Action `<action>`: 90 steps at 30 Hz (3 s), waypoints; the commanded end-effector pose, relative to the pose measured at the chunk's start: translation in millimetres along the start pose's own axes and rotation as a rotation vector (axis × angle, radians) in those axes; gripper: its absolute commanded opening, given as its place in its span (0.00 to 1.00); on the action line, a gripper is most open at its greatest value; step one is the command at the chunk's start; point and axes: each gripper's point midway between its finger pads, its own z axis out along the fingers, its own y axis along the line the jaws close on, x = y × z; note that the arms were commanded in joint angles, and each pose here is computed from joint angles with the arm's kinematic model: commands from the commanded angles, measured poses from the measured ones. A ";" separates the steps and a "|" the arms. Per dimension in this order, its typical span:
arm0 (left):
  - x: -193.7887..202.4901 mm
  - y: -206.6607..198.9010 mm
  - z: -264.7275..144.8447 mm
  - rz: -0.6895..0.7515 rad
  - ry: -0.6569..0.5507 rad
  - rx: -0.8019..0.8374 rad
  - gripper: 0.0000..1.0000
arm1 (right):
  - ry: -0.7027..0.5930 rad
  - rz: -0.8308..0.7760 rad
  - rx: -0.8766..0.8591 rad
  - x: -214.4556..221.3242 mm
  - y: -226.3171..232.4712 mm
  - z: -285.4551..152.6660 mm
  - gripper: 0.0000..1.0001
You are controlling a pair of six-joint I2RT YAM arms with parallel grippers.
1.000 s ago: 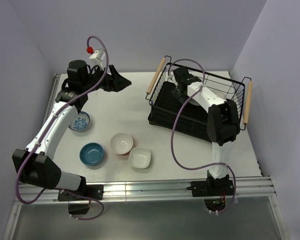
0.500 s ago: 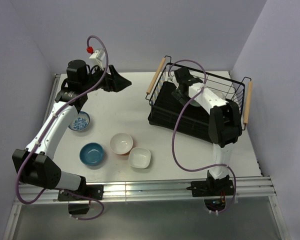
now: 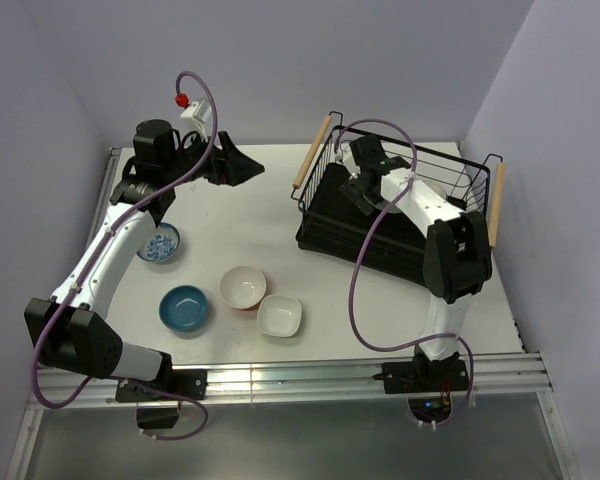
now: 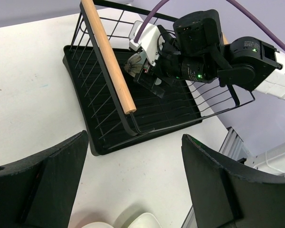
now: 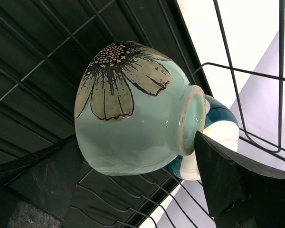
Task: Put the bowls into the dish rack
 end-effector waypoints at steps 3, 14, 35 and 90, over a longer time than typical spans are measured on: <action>-11.3 -11.3 -5.0 0.041 -0.027 0.035 0.85 | -0.046 0.015 0.012 -10.7 0.1 -15.7 1.00; -9.2 -12.1 -6.8 0.044 -0.019 0.035 0.85 | -0.034 -0.020 -0.048 -5.6 20.2 -21.3 1.00; -12.0 -15.3 -14.4 0.049 -0.044 0.024 0.84 | -0.123 0.160 -0.323 -3.7 64.9 -77.6 0.34; -2.3 0.1 -16.5 0.050 -0.034 -0.024 0.84 | -0.146 0.456 -0.109 -97.7 -10.6 20.9 0.00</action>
